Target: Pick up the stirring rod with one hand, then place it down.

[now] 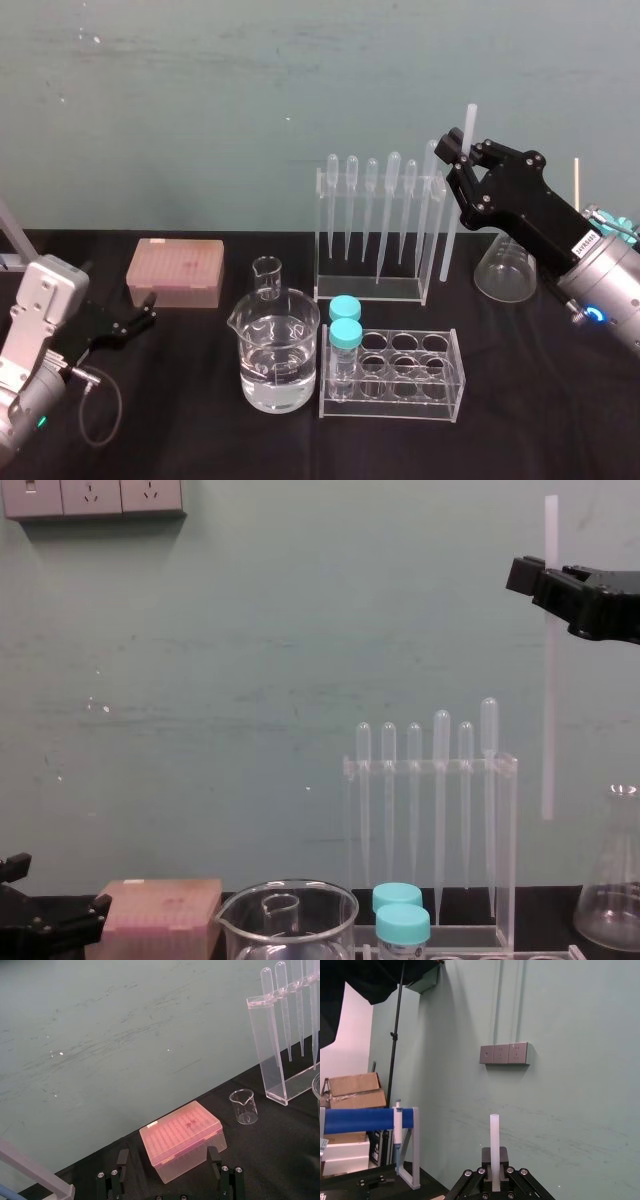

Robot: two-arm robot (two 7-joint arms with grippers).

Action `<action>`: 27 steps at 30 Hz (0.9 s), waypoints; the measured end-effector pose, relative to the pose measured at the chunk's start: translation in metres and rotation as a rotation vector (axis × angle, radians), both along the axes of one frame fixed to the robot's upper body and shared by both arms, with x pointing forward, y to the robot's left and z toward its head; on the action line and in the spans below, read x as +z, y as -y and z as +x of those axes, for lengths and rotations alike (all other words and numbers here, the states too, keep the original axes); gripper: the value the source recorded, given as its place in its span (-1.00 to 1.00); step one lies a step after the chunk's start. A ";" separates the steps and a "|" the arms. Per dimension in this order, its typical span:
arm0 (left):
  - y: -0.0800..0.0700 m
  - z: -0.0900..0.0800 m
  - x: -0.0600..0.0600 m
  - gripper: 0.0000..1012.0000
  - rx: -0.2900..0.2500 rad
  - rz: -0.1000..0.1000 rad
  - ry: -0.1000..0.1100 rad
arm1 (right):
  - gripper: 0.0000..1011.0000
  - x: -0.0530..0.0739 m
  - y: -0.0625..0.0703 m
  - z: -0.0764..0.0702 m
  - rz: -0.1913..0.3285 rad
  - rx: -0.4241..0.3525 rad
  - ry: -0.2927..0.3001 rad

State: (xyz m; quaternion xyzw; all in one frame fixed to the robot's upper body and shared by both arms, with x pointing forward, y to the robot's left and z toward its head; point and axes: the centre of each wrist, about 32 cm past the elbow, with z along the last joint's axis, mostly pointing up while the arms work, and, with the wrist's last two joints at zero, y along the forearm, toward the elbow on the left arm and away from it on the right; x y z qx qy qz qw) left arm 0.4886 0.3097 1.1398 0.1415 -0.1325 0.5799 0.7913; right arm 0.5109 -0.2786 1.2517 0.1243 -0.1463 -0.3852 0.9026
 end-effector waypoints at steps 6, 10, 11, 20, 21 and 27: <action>0.000 0.000 0.000 0.98 0.000 0.000 0.000 | -0.86 0.000 0.000 0.000 -0.001 0.003 -0.001; 0.000 0.000 0.000 0.98 0.000 0.000 0.000 | -0.86 -0.001 0.000 0.000 -0.002 0.003 -0.002; 0.000 0.000 0.000 0.98 0.000 0.000 0.000 | -0.86 -0.001 0.000 0.000 -0.002 0.003 -0.002; 0.000 0.000 0.000 0.98 0.000 0.000 0.000 | -0.86 -0.001 0.001 0.000 -0.003 0.006 -0.001; 0.000 0.000 0.000 0.98 0.000 0.000 0.000 | -0.86 0.000 0.001 0.000 -0.003 0.006 -0.001; 0.000 0.000 0.000 0.98 0.000 0.000 0.000 | -0.86 0.000 0.001 0.000 -0.005 0.007 -0.001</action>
